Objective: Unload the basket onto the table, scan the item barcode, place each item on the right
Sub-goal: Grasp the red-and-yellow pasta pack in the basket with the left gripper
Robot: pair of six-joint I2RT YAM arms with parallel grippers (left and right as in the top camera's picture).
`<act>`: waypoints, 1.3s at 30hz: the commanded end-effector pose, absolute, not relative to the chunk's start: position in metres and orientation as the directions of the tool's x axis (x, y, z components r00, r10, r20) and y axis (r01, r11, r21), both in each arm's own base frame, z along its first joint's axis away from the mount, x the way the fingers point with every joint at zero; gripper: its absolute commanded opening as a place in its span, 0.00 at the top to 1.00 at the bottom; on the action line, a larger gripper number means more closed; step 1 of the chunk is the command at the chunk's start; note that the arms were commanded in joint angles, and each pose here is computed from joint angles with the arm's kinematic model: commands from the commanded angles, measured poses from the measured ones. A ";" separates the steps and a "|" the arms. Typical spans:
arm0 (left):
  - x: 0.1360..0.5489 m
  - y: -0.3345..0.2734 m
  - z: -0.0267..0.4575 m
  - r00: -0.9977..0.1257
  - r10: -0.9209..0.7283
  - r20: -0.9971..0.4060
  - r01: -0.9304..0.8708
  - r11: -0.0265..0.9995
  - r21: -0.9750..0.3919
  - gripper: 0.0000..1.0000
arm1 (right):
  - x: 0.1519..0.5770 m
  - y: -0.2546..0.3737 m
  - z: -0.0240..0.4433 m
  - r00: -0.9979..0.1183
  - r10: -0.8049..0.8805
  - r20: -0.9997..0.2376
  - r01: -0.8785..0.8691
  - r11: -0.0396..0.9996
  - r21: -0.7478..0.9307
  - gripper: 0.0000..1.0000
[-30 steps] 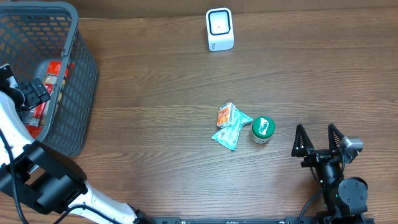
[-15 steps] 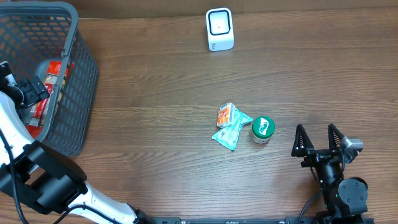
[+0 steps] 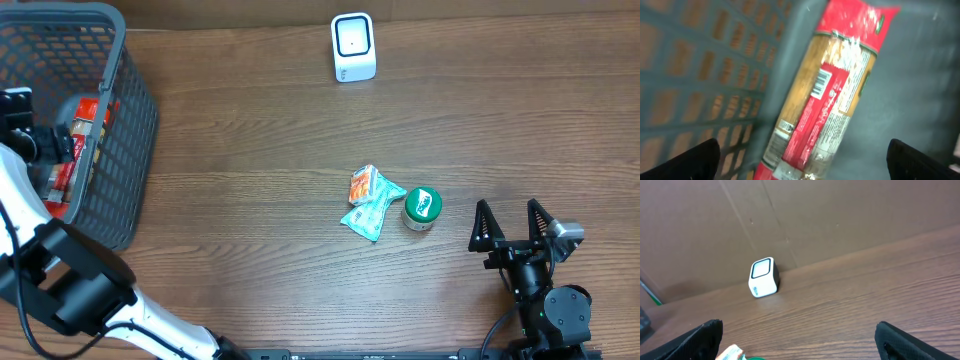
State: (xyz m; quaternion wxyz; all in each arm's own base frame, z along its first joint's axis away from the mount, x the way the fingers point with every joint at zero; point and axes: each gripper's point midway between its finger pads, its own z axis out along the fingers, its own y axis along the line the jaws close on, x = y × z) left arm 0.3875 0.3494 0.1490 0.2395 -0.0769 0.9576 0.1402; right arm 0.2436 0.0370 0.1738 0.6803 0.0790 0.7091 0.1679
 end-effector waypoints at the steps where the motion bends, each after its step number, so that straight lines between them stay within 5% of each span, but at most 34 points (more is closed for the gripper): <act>1: 0.388 0.348 0.109 -0.915 0.009 -0.404 -0.092 0.969 0.229 0.02 | 0.244 0.036 0.172 -0.057 0.337 -0.940 -0.114 0.933 0.342 0.00; 27: 0.384 0.358 0.005 -0.952 0.016 -0.306 -0.029 0.989 0.142 0.01 | 0.244 0.036 0.172 -0.057 0.337 -0.940 -0.115 0.933 0.342 0.00; 35: 0.368 0.337 -0.050 -0.975 -0.062 -0.212 -0.067 0.998 0.016 0.25 | 0.244 0.036 0.172 -0.057 0.337 -0.940 -0.115 0.933 0.342 0.00; 39: 0.353 0.323 -0.076 -0.987 -0.074 -0.140 -0.068 0.997 -0.048 0.50 | 0.244 0.036 0.172 -0.057 0.337 -0.940 -0.115 0.933 0.342 0.00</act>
